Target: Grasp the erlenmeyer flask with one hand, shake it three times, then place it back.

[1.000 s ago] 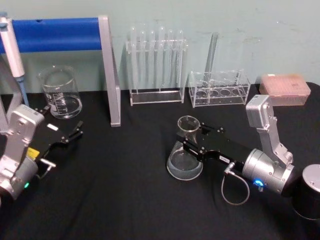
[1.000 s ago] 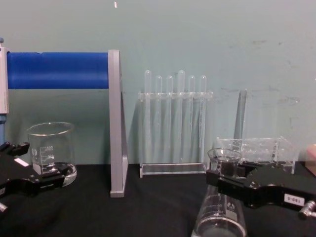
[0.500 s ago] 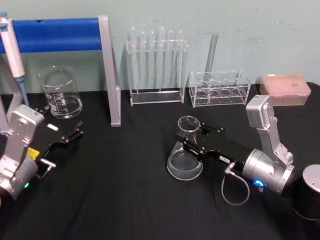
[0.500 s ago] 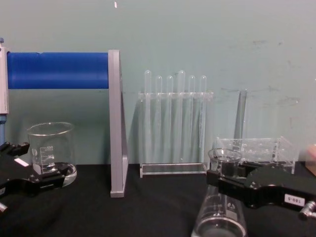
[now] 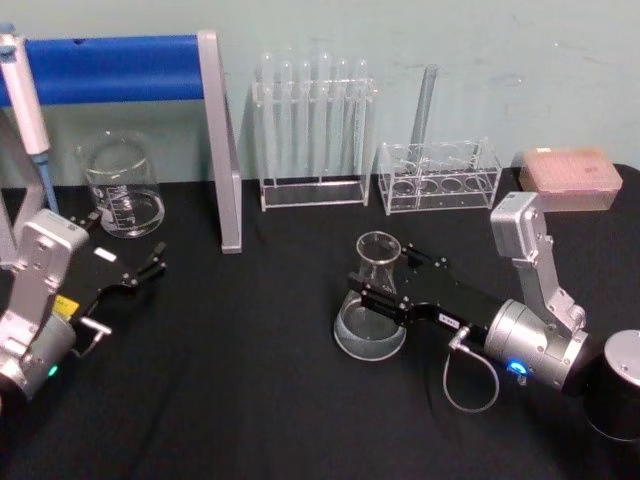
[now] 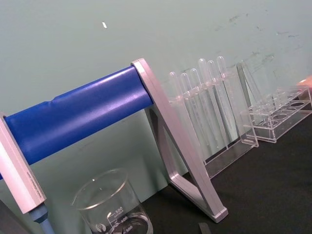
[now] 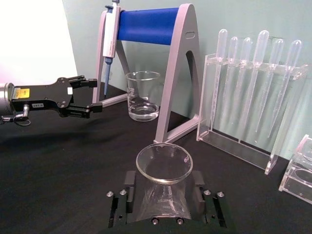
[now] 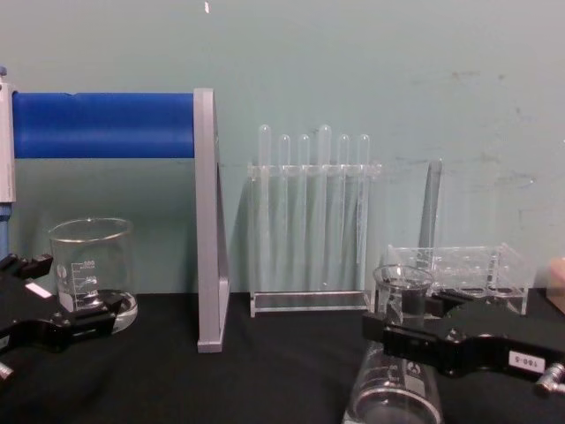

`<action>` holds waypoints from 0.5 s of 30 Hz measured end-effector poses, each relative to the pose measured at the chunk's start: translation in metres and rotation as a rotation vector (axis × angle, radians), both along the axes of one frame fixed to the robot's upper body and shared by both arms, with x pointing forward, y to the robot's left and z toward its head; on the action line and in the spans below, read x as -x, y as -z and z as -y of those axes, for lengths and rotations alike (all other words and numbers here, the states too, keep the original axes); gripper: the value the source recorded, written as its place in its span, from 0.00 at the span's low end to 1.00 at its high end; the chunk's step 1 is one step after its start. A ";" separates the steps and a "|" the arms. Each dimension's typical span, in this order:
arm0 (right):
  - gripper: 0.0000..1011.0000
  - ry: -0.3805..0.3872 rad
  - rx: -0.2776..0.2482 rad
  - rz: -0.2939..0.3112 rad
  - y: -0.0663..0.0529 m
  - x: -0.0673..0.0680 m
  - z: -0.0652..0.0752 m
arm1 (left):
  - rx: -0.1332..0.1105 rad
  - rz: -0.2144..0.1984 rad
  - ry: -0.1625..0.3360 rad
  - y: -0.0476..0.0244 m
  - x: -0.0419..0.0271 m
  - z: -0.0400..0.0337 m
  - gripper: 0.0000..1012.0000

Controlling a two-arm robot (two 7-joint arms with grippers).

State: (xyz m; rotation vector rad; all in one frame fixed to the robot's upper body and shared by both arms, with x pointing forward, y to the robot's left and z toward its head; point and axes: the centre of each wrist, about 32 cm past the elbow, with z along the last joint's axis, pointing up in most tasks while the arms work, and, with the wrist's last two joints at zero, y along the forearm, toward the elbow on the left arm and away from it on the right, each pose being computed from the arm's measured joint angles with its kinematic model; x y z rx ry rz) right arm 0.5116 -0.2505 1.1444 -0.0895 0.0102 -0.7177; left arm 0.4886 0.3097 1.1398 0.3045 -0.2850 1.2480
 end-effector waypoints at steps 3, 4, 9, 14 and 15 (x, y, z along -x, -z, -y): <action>0.79 0.000 0.000 0.000 0.000 0.000 0.000 | 0.000 0.000 0.000 0.0000 0.0000 0.0000 0.99; 0.81 0.000 0.000 0.001 0.000 0.000 0.000 | 0.000 0.000 0.000 0.0000 0.0000 0.0000 0.99; 0.93 0.000 -0.001 0.001 0.000 0.000 0.000 | 0.000 0.000 0.000 0.0000 0.0000 0.0000 0.99; 0.99 0.000 -0.001 0.002 0.000 0.000 0.000 | 0.000 0.000 0.000 0.0000 0.0000 0.0000 0.99; 0.99 0.000 -0.001 0.002 0.000 0.000 0.000 | 0.000 0.000 0.000 0.0000 0.0000 0.0000 0.99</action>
